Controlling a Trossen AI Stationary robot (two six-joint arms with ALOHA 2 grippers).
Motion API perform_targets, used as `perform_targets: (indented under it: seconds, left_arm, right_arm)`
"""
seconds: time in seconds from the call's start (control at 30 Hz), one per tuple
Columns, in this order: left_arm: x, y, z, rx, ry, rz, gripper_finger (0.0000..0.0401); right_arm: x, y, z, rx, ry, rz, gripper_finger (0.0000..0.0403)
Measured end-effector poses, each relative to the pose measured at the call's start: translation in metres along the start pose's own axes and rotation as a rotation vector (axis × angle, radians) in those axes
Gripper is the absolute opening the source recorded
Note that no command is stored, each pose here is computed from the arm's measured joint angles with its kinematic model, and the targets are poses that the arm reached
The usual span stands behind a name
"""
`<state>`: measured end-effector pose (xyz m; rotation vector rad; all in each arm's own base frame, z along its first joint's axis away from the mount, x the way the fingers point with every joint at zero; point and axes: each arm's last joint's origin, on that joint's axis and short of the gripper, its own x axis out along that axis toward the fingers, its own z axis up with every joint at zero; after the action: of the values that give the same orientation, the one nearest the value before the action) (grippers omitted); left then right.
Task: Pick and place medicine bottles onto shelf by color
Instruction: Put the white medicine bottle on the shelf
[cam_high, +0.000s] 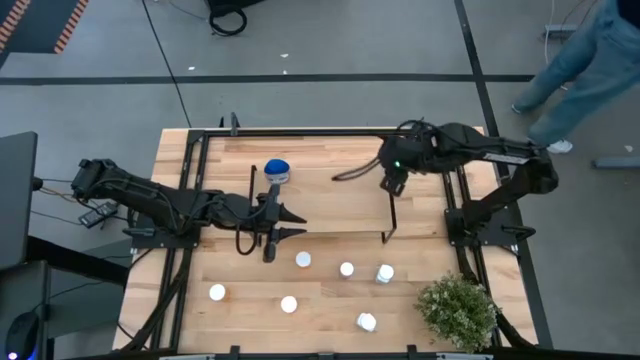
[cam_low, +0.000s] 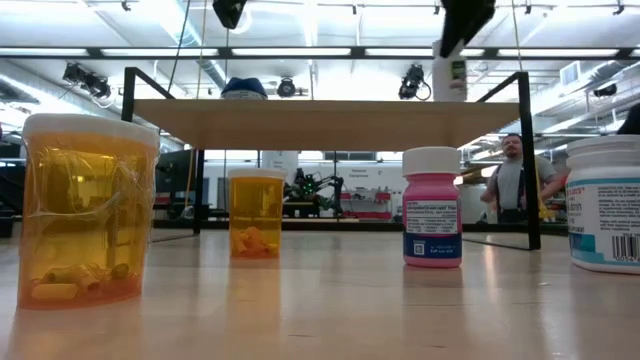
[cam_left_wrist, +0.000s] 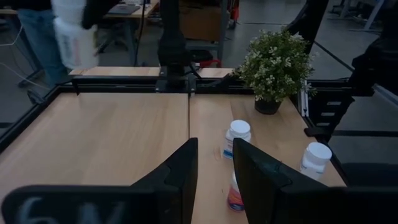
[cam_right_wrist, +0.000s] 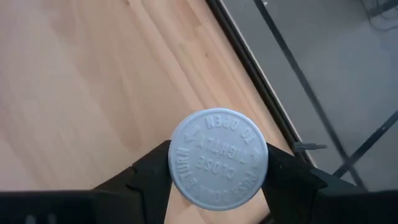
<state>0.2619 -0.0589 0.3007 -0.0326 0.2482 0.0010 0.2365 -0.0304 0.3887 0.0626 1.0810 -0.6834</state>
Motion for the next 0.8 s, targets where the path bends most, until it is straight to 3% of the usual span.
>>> perform_targets:
  seconds: [0.37, 0.8]
  left_arm:
    - [0.000, 0.000, -0.001, 0.004, 0.013, 0.000, 0.0107]
    - [0.000, -0.001, -0.003, 0.003, 0.026, -0.003, 0.0107]
  right_arm:
    - [0.030, -0.008, 0.021, 0.140, 0.043, 0.112, 0.0216]
    - [0.051, 0.005, 0.029, 0.173, 0.105, 0.111, 0.0216]
